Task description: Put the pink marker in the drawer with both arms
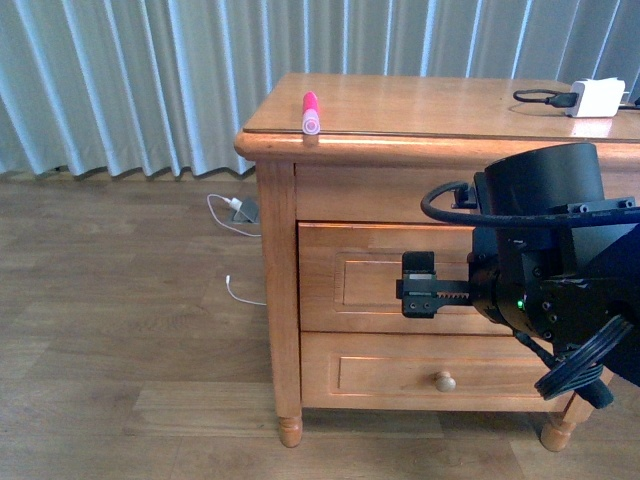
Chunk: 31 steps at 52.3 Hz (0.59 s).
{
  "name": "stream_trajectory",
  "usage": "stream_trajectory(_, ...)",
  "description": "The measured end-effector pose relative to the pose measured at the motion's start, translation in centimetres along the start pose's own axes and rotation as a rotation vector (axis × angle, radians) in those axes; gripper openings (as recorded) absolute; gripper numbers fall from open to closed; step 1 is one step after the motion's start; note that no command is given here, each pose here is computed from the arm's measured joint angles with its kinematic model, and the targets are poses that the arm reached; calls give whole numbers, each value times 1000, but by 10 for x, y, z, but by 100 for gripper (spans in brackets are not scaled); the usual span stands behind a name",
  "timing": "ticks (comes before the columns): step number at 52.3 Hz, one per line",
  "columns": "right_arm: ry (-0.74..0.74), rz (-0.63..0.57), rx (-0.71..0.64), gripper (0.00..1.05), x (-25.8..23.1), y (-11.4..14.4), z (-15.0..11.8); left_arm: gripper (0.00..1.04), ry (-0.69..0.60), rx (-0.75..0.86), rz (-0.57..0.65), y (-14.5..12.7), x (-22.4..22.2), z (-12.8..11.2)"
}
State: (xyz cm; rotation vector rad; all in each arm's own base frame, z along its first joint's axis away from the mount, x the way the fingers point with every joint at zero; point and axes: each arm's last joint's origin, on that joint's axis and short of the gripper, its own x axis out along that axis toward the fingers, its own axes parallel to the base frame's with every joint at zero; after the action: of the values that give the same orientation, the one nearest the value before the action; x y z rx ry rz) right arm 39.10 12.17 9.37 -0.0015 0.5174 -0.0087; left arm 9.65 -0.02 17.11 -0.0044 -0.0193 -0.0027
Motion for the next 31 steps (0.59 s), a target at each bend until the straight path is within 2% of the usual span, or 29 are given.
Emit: stream_trajectory(31, 5, 12, -8, 96, 20, -5, -7, 99, 0, 0, 0, 0, 0, 0)
